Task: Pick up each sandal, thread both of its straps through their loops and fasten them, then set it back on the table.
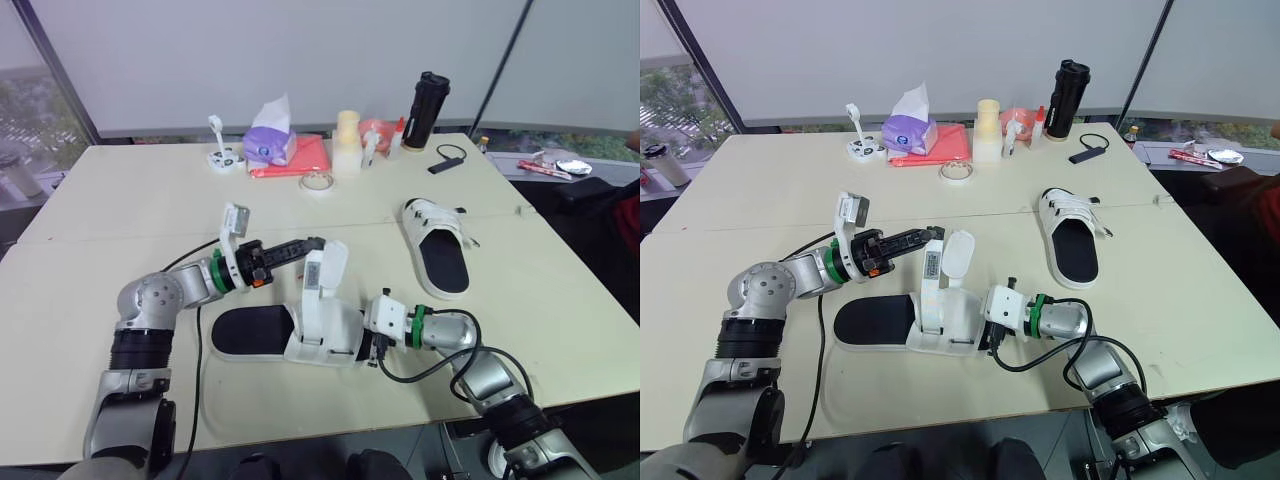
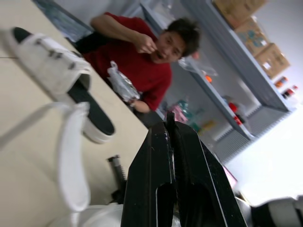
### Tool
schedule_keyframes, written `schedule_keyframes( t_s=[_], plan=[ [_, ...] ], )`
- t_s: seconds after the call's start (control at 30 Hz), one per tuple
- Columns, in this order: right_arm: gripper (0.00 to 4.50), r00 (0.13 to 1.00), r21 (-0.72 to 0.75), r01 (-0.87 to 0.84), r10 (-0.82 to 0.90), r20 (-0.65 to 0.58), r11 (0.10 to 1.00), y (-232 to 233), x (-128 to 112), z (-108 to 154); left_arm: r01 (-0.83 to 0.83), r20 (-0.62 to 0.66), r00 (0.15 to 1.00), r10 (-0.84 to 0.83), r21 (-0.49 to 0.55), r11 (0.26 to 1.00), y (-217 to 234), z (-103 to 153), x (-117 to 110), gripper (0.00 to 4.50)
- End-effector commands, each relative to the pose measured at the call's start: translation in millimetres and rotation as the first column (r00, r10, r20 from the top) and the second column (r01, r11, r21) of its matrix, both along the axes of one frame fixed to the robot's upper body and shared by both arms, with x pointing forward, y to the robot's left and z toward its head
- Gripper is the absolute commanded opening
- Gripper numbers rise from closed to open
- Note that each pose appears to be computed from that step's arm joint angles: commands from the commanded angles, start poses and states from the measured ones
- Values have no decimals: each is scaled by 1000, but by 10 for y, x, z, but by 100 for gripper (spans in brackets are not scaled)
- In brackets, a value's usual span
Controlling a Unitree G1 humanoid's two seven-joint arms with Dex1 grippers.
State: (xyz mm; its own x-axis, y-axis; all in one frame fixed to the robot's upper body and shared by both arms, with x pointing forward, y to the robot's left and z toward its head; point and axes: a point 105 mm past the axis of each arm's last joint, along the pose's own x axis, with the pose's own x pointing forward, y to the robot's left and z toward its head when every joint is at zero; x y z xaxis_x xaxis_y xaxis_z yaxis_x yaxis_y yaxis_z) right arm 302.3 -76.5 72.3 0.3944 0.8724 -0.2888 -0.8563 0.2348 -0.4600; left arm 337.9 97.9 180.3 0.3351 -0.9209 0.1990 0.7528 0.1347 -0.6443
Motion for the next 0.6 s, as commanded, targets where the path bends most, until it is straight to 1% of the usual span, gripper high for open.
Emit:
schedule_keyframes(
  t_s=[0.03,0.13,0.3,0.4,0.5,0.6],
  plan=[
    [0,990,-88,-15,2,-144,996,-29,-149,-428,-72,13,997,72,15,997,95,-35,126,5],
    [0,989,-87,-9,-4,-148,996,-32,-141,-429,-122,-8,992,123,57,991,137,-158,233,5],
    [0,988,-88,-5,-8,-151,996,-44,-150,-437,-113,6,994,113,125,986,121,-295,252,5],
    [0,988,-88,-3,-11,-155,996,-49,-159,-446,-84,33,996,79,214,973,33,-493,236,5],
    [0,988,-84,-1,-12,-155,996,-38,-155,-440,-69,44,997,59,261,963,-8,-606,240,5],
    [0,988,-82,2,-14,-152,997,-33,-152,-435,-74,12,997,74,301,951,38,-767,257,5]
  ],
)
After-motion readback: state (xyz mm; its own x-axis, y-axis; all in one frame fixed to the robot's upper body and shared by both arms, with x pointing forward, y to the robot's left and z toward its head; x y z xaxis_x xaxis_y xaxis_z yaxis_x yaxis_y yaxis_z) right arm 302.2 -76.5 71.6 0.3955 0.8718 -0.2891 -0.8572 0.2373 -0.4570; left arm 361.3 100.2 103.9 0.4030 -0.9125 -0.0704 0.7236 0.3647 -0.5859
